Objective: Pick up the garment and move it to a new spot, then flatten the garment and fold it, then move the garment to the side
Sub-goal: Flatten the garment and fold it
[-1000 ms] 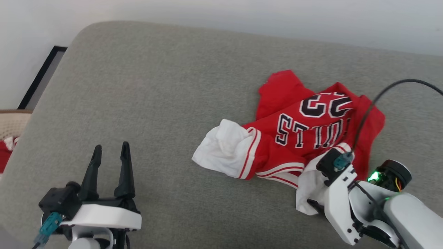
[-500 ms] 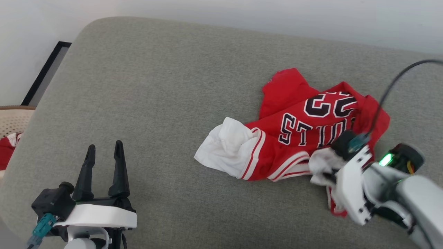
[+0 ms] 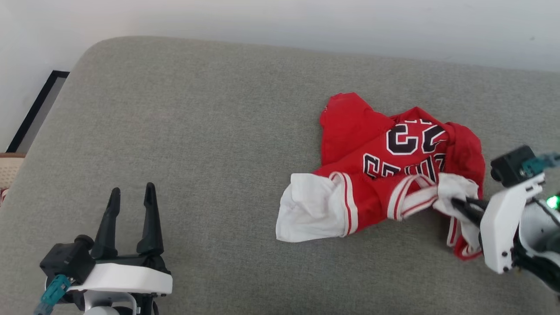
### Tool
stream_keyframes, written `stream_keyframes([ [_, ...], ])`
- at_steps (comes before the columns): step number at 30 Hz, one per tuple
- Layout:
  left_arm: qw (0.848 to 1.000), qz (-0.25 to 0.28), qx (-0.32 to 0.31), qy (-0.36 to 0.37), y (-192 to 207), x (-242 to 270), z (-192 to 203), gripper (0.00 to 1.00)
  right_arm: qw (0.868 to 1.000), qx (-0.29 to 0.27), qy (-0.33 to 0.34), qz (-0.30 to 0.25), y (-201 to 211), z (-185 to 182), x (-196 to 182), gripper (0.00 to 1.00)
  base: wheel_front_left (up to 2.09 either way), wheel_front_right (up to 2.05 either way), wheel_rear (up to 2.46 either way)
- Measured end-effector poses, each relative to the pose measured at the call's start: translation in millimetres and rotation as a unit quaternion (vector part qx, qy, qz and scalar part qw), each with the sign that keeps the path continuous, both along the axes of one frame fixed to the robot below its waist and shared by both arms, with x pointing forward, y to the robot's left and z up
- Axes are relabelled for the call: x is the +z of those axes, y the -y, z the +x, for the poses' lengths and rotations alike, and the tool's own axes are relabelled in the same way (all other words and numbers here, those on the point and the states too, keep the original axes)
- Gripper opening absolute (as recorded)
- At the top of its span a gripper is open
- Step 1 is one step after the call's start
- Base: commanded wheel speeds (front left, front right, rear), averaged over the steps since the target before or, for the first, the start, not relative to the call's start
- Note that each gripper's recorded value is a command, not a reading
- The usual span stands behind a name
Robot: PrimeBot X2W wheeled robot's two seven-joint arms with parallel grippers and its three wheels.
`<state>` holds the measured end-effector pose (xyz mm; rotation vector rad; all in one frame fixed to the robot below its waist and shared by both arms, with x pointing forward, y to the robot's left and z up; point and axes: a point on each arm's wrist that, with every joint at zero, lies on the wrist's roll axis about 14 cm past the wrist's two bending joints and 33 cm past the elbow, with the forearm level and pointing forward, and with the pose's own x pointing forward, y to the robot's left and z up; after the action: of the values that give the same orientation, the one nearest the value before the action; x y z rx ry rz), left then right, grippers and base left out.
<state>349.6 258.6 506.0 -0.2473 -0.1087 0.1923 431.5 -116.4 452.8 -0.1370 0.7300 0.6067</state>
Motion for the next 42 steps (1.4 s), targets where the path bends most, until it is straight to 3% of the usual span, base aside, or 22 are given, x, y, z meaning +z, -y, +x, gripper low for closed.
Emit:
stream_keyframes([
  [8,0.999,0.000,-0.035,-0.007,17,-4,6,1.00,0.999,-0.017,-0.037,-0.004,6,-27,-25,0.00,0.00,0.00,0.00],
  [9,0.999,0.001,-0.041,-0.008,20,-5,7,1.00,0.999,-0.016,-0.038,-0.006,5,-30,-28,0.46,0.00,0.00,0.00],
  [10,0.999,0.002,-0.048,-0.010,23,-6,8,1.00,0.999,-0.016,-0.038,-0.006,5,-31,-28,1.00,0.00,0.00,0.00],
  [17,0.992,0.000,-0.120,-0.048,56,-25,15,1.00,0.999,-0.015,-0.030,-0.004,1,-41,-24,1.00,0.00,0.00,0.00],
  [22,0.968,-0.021,-0.210,-0.136,94,-45,27,1.00,0.999,-0.030,0.011,0.018,5,-39,4,1.00,0.00,0.00,0.00],
  [29,0.939,-0.011,-0.275,-0.205,120,-57,41,1.00,0.991,-0.078,0.092,0.057,19,-28,39,1.00,0.00,0.00,0.00],
  [35,0.902,0.005,-0.322,-0.286,143,-85,44,1.00,0.967,-0.145,0.189,0.094,46,-21,71,1.00,0.00,0.00,0.00],
  [42,0.863,0.022,-0.337,-0.375,159,-118,43,1.00,0.913,-0.238,0.309,0.117,94,-20,107,1.00,0.00,0.00,0.00],
])
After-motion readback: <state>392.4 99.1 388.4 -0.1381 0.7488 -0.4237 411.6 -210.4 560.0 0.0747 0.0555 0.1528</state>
